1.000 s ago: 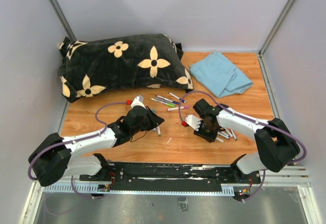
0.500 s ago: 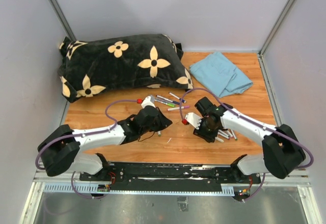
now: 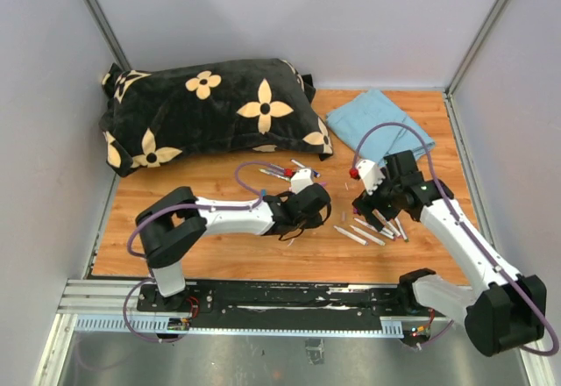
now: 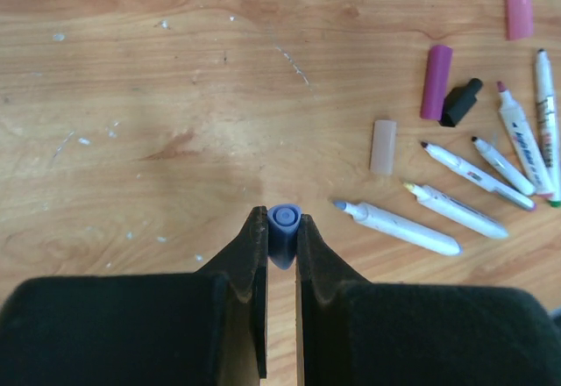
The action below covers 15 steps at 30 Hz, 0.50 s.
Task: Open the pen caps
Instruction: Place the pen at the center of the board, then place the pen cap at the center of the board.
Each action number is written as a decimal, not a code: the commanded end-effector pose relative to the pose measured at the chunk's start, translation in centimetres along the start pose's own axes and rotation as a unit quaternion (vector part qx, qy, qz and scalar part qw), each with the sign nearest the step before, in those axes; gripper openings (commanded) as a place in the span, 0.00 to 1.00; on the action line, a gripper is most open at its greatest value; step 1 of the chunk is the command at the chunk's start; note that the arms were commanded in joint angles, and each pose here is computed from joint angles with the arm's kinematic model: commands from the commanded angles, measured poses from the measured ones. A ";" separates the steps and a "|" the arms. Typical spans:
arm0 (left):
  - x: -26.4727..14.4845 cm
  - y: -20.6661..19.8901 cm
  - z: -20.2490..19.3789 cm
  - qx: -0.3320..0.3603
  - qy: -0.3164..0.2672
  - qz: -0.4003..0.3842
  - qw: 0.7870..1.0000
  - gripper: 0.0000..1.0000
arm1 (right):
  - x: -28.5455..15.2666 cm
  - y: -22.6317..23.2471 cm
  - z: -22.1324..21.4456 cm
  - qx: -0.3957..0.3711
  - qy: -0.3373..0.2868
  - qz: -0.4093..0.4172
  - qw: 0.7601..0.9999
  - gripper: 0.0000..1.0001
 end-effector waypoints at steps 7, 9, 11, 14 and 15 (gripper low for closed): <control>2.8 -1.1 -0.3 0.049 -0.010 0.070 0.996 0.02 | -2.6 -2.8 0.0 0.065 -0.055 -0.098 0.992 0.85; 3.1 -1.1 -0.3 0.055 -0.012 0.078 0.995 0.03 | -2.6 -2.8 -0.1 0.065 -0.053 -0.096 0.992 0.86; 3.3 -1.2 -0.2 0.061 -0.014 0.083 0.995 0.04 | -2.5 -2.7 -0.1 0.065 -0.053 -0.095 0.992 0.86; 3.5 -1.3 -0.1 0.067 -0.015 0.088 0.994 0.07 | -2.5 -2.8 -0.1 0.065 -0.051 -0.095 0.992 0.86; 3.5 -1.3 -0.1 0.068 -0.015 0.089 0.994 0.10 | -2.5 -2.8 -0.1 0.065 -0.051 -0.095 0.992 0.86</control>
Point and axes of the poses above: each gripper's point midway between its finger pads, its own x axis out along the fingers, its own y axis along the line the jaws close on, z = x × y, the point moved 7 cm from there along -x, back along the fingers, and after that the axes turned 3 degrees about -x, right-handed, at the moved point
